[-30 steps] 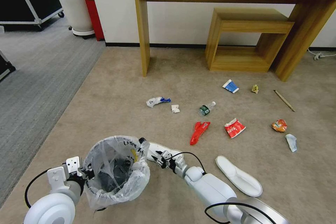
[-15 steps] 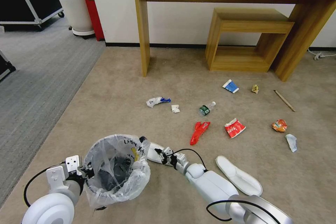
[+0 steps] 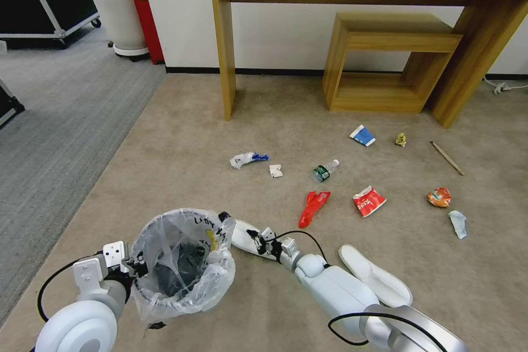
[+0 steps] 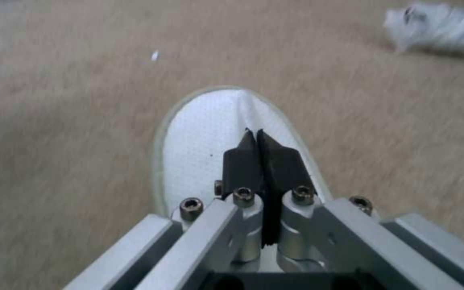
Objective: Pick up the trash bin and place the garbage on the floor into it.
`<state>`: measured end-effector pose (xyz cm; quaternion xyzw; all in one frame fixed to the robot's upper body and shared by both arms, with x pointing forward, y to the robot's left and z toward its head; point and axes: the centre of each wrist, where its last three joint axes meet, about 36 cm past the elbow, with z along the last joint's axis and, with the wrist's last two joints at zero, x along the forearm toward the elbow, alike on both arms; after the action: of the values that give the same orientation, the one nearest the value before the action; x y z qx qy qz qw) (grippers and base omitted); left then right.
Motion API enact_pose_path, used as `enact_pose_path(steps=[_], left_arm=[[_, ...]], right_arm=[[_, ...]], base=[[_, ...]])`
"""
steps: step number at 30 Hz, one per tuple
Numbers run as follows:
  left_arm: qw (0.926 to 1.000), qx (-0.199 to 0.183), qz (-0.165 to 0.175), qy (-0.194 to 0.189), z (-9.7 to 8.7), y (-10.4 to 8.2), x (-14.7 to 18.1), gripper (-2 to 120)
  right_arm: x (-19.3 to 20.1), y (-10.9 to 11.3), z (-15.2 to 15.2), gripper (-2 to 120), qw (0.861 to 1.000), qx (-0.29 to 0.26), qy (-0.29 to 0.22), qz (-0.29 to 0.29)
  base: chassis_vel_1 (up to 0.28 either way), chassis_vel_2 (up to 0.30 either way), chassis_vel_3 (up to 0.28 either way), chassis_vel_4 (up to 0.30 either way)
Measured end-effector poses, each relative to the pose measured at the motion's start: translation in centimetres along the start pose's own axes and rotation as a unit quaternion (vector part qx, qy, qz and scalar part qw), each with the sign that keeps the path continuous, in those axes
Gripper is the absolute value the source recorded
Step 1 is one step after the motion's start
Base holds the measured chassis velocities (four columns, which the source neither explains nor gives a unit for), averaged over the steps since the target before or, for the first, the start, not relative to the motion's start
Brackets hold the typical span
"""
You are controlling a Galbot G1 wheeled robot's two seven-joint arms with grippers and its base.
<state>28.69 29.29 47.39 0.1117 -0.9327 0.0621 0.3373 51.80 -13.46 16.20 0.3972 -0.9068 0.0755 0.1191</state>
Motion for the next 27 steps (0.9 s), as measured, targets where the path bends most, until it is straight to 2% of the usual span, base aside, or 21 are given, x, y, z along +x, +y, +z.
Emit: enact_pose_path(steps=[3, 10, 11, 15, 17, 19, 22, 23, 27], left_arm=[[1.0000, 0.000, 0.002, 0.002, 0.0, 0.0, 0.0, 0], [0.9999, 0.004, 0.014, 0.002, -1.0, -0.2, 0.6, 0], [0.9999, 0.004, 0.014, 0.002, -1.0, -0.2, 0.6, 0], [0.9998, 0.006, 0.020, 0.000, -1.4, -0.2, 0.9, 0], [0.9997, 0.008, 0.024, 0.000, -1.7, -0.3, 1.1, 0], [0.9997, 0.009, 0.024, 0.000, -1.7, -0.3, 1.1, 0], [0.9996, 0.010, 0.026, 0.002, -1.8, -0.4, 1.1, 0], [0.9996, 0.010, 0.026, 0.002, -1.8, -0.4, 1.1, 0], [0.9991, 0.014, 0.038, 0.012, -2.1, -0.4, 1.2, 0]], right_arm=[[0.0, -0.6, -1.2, 0, 1.000, 0.000, -0.014, 0.002], [1.2, -2.8, -7.0, 0, 0.997, 0.000, -0.079, 0.018], [1.2, -2.8, -7.0, 0, 0.997, 0.000, -0.079, 0.018], [2.6, -4.4, -9.1, 0, 0.994, 0.008, -0.104, 0.031], [4.1, -6.0, -11.1, 0, 0.991, 0.014, -0.127, 0.044], [4.5, -6.3, -11.5, 0, 0.990, 0.016, -0.131, 0.046], [6.5, -8.0, -14.6, 0, 0.984, 0.029, -0.169, 0.057], [6.5, -8.0, -14.6, 0, 0.984, 0.029, -0.169, 0.057], [7.9, -8.9, -20.8, 0, 0.969, 0.031, -0.238, 0.057]], base=[[0.000, 0.000, 0.000, 0.000], [0.000, 0.000, 0.000, 0.000], [0.000, 0.000, 0.000, 0.000], [0.000, 0.000, 0.000, 0.000], [0.000, 0.000, 0.000, 0.000], [0.000, 0.000, 0.000, 0.000], [0.000, 0.000, 0.000, 0.000], [0.000, 0.000, 0.000, 0.000], [0.000, 0.000, 0.000, 0.000]])
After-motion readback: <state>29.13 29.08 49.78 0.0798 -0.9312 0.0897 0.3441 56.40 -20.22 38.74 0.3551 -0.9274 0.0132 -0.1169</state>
